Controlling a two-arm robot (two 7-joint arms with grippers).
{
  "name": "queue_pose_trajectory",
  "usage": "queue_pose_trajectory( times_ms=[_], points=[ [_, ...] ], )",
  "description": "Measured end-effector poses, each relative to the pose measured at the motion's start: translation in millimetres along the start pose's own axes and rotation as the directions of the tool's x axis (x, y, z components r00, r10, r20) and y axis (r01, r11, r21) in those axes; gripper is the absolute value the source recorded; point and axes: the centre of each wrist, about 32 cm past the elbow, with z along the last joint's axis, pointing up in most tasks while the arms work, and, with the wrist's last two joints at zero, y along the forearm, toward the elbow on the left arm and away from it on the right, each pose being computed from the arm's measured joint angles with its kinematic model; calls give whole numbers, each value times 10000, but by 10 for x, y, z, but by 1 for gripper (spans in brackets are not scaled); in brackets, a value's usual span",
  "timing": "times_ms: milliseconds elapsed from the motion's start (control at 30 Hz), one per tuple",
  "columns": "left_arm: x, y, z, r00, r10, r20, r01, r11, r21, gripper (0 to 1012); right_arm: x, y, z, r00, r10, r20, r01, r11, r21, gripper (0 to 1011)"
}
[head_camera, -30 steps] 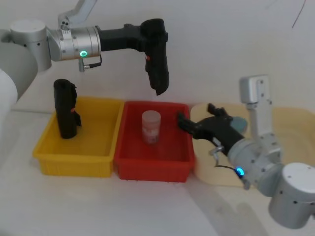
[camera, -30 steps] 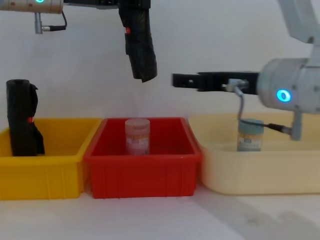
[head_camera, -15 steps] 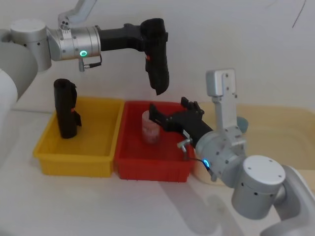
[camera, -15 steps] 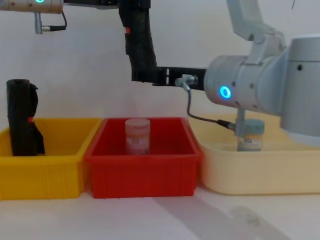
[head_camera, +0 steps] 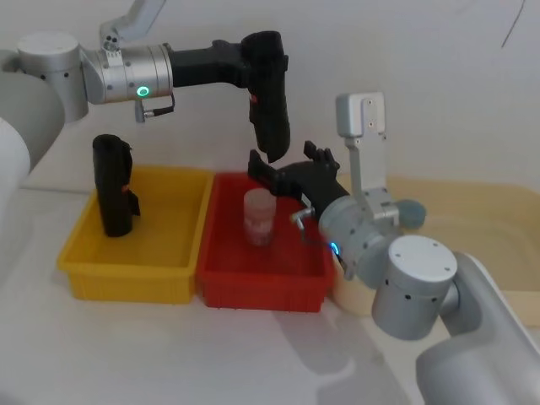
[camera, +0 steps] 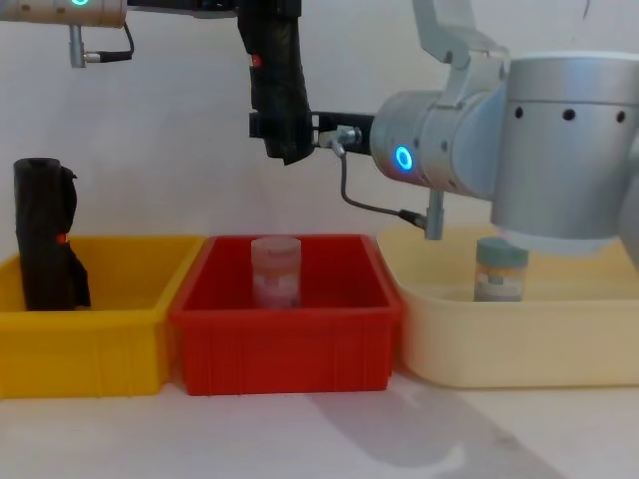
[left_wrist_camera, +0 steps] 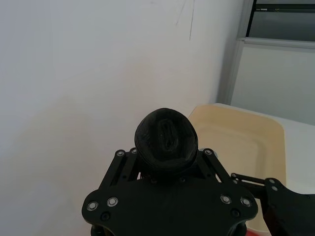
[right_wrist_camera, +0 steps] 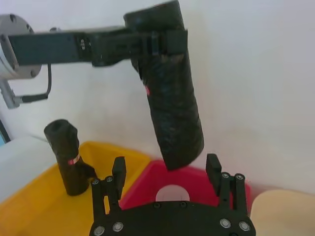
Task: Pick up the garbage bag with the one hand and transfer it to the other hand.
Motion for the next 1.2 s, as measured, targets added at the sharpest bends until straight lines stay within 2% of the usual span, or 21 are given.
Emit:
queue_pose_trajectory(
  times_ms=[633, 1200],
  points=[
    [0, 0, 0, 10000, 1, -1, -1, 10000, 1, 359, -64, 345, 143, 9994, -135, 329, 125, 9995, 298, 1000],
    [0, 0, 0, 10000, 2, -1, -2, 10000, 1, 359, -124, 621, 178, 9969, -456, 639, 441, 9987, 260, 1000]
  ],
)
